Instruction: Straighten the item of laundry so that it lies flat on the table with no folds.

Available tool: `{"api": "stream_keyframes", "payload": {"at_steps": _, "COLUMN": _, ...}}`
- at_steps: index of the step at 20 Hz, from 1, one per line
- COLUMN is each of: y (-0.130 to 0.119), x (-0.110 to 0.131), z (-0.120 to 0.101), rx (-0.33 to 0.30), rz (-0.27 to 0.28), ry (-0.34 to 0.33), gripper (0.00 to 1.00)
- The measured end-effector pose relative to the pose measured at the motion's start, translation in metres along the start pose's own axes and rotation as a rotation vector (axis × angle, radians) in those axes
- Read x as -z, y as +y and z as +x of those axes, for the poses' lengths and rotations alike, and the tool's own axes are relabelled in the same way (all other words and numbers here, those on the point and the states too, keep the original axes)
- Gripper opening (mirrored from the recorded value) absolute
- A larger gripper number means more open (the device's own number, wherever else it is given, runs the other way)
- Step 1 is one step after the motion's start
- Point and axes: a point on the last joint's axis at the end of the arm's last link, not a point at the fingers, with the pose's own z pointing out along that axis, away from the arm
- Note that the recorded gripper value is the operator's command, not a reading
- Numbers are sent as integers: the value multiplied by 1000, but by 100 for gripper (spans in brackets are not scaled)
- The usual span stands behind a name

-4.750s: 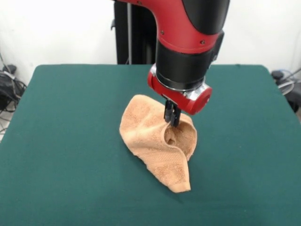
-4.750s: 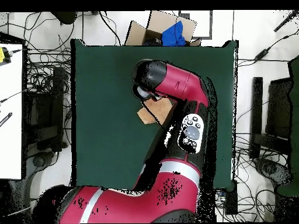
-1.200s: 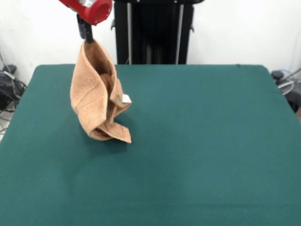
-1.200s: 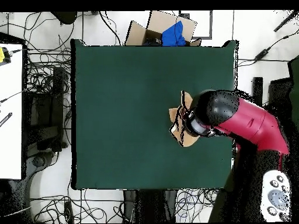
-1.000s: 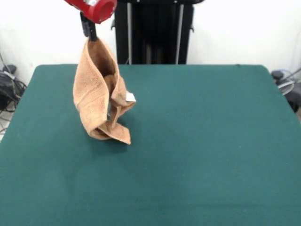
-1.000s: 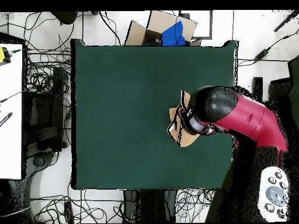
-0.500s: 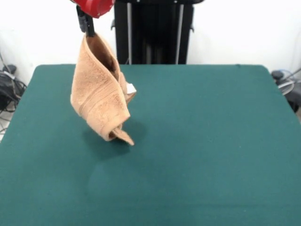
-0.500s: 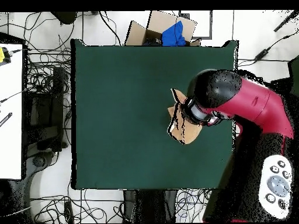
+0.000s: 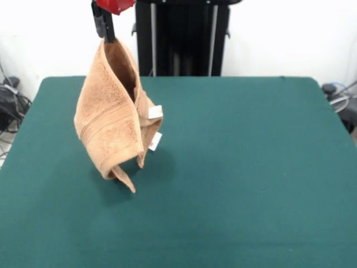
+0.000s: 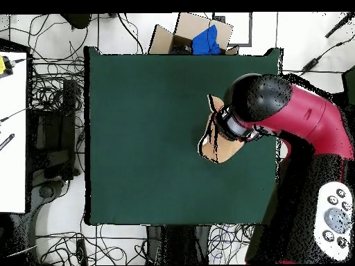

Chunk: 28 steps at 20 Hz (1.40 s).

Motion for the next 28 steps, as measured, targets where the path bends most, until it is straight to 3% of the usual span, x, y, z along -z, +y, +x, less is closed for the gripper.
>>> {"api": "stream_keyframes", "payload": {"at_steps": 10, "y": 13, "x": 17, "z": -14, "rx": 19, "rz": -39, "ry": -39, "gripper": 0}}
{"api": "stream_keyframes", "payload": {"at_steps": 21, "y": 18, "x": 40, "z": -10, "rx": 30, "rz": -59, "ry": -71, "gripper": 0}}
{"api": "stream_keyframes", "payload": {"at_steps": 28, "y": 14, "x": 69, "z": -3, "rx": 32, "rz": -70, "ry": -116, "gripper": 0}}
